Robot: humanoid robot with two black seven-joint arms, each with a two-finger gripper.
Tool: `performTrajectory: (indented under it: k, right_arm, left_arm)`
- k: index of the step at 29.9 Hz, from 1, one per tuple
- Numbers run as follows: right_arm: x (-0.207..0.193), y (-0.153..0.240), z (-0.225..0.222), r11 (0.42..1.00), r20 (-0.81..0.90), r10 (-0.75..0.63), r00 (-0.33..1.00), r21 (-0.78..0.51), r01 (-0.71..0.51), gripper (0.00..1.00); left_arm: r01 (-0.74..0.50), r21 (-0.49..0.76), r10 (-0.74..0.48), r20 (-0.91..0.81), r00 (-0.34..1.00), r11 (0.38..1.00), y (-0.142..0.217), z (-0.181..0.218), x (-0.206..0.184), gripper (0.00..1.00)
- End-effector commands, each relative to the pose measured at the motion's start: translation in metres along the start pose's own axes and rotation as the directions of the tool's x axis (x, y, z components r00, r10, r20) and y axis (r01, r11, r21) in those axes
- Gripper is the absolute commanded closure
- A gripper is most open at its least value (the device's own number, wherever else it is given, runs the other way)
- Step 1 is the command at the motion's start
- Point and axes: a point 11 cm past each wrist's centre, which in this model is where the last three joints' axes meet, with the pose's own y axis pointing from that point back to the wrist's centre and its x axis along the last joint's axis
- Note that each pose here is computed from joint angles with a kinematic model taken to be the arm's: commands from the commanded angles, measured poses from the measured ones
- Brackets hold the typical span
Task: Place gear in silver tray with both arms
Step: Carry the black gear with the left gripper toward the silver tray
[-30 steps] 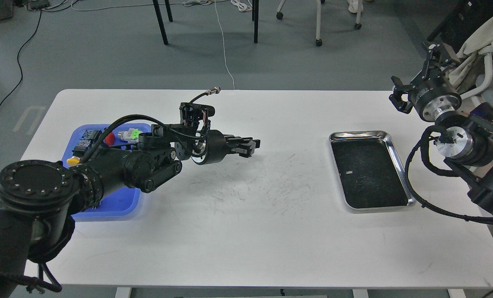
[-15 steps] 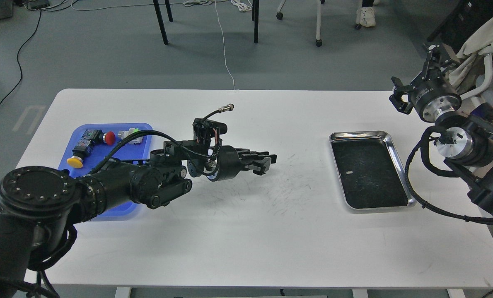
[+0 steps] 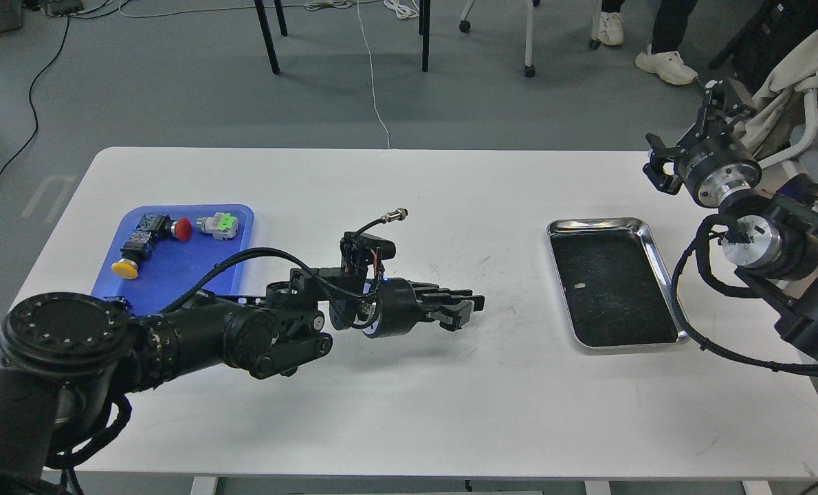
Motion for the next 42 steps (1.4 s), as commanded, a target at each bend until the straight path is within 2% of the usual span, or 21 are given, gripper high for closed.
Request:
performTrajectory:
  k: [1, 22, 33, 42]
  right_arm:
    - [0.000, 0.000, -0.001, 1.000, -0.001, 0.000, 1.000, 0.001, 0.000, 0.01]
    - [0.000, 0.000, 0.000, 1.000, -0.002, 0.000, 1.000, -0.001, 0.000, 0.01]
    - [0.001, 0.000, 0.000, 1.000, -0.002, 0.001, 1.000, 0.000, -0.001, 0.01]
    - [0.000, 0.000, 0.000, 1.000, -0.002, 0.000, 1.000, -0.001, 0.000, 0.01]
  left_arm:
    - [-0.005, -0.013, 0.005, -0.012, 1.000, 1.000, -0.001, 0.003, -0.009, 0.94]
    - [-0.006, -0.031, 0.004, -0.062, 0.998, 0.999, -0.003, 0.007, -0.023, 0.88]
    - [-0.034, -0.057, 0.028, -0.093, 0.995, 0.998, -0.006, 0.016, -0.018, 0.68]
    - [-0.033, -0.056, 0.027, -0.098, 0.995, 0.998, -0.006, 0.015, -0.020, 0.65]
